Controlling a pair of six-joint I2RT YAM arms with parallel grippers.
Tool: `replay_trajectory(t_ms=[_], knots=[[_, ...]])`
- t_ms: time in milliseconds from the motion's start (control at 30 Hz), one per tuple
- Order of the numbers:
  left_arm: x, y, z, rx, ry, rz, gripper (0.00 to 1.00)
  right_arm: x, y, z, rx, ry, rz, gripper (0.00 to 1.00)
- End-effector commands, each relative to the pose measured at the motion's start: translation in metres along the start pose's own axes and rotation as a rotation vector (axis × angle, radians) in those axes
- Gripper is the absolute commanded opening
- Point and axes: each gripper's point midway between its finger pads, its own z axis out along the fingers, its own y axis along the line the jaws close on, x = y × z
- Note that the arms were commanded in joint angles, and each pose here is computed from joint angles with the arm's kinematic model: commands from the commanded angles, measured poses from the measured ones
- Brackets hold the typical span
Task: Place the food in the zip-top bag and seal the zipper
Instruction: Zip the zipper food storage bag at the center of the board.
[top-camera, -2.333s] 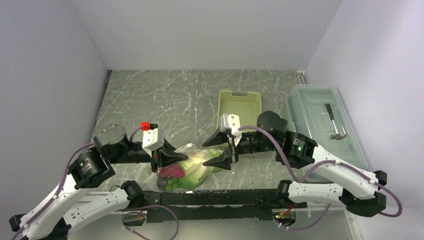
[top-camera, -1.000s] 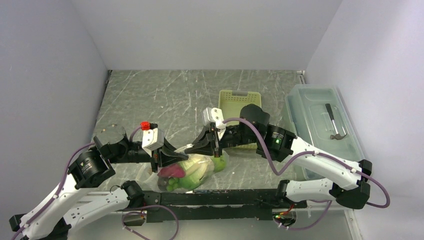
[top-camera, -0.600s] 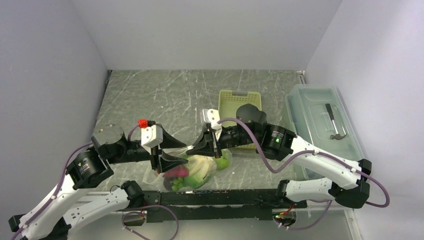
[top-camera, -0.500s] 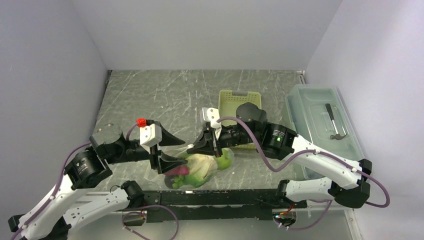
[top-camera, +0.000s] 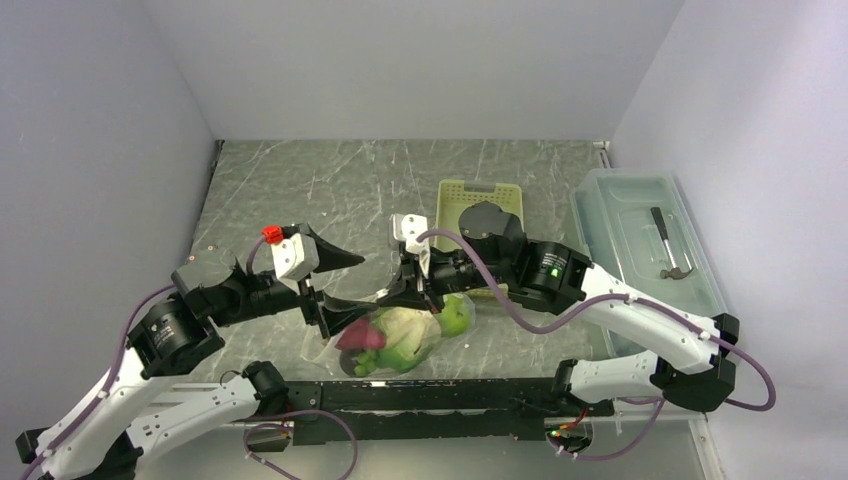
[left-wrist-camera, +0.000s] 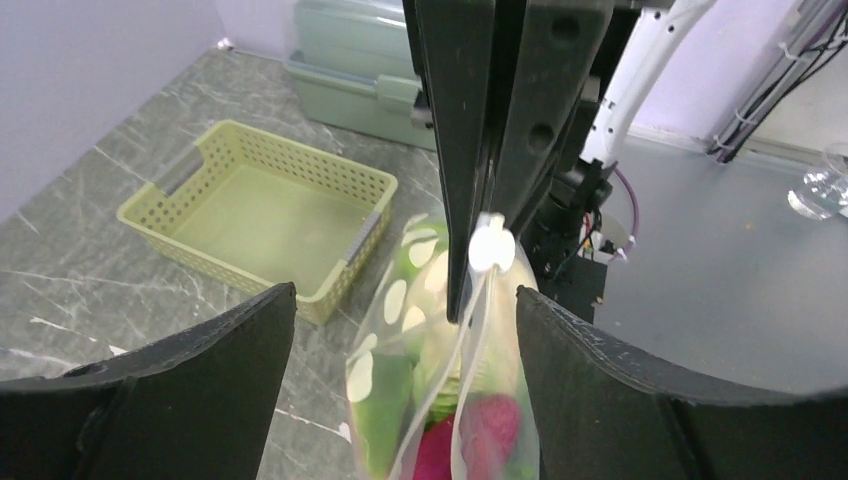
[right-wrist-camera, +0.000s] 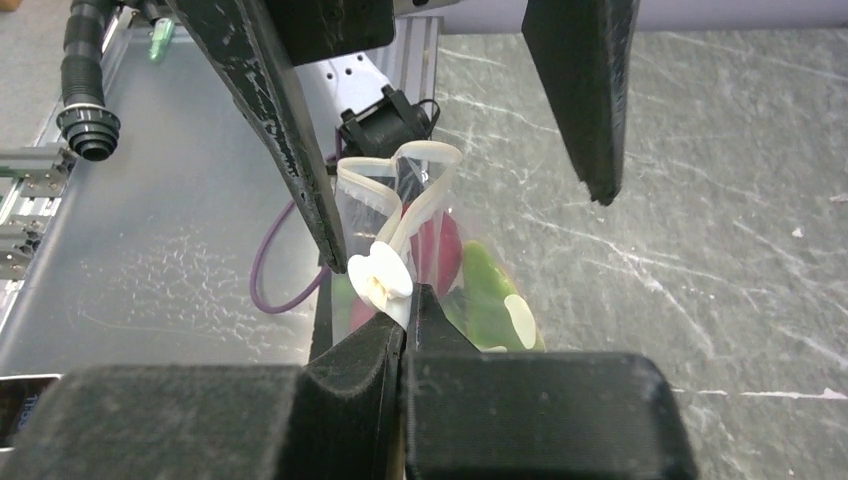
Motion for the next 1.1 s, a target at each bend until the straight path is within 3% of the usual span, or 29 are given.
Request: replay_trajectory(t_ms=[0,400,767,1000,1067], knots=[[-0.033,0.009,0.004,-0.049,-0.117,0.015,0.84,-0.031,0.000,-0.006,0.025,-0.056,-0.013,0.00],[-0.031,0.000,0.008,0.014,-0.102,0.016,0.75,-0.033,-0.007,0.003,0.053,-0.009,0.102,0.00],[-0.023,-0.008,0.008,0.064,-0.066,0.022,0.38,-0.034,-0.011,0.004,0.079,-0.010,0.114,0.00],[-0.020,-0.009,0.007,0.071,-0.058,0.025,0.35,-0.036,-0.013,0.005,0.089,-0.011,0.122,0.00],[-0.018,-0.010,0.007,0.076,-0.049,0.025,0.27,-0.037,-0.013,0.005,0.088,-0.012,0.123,0.00]])
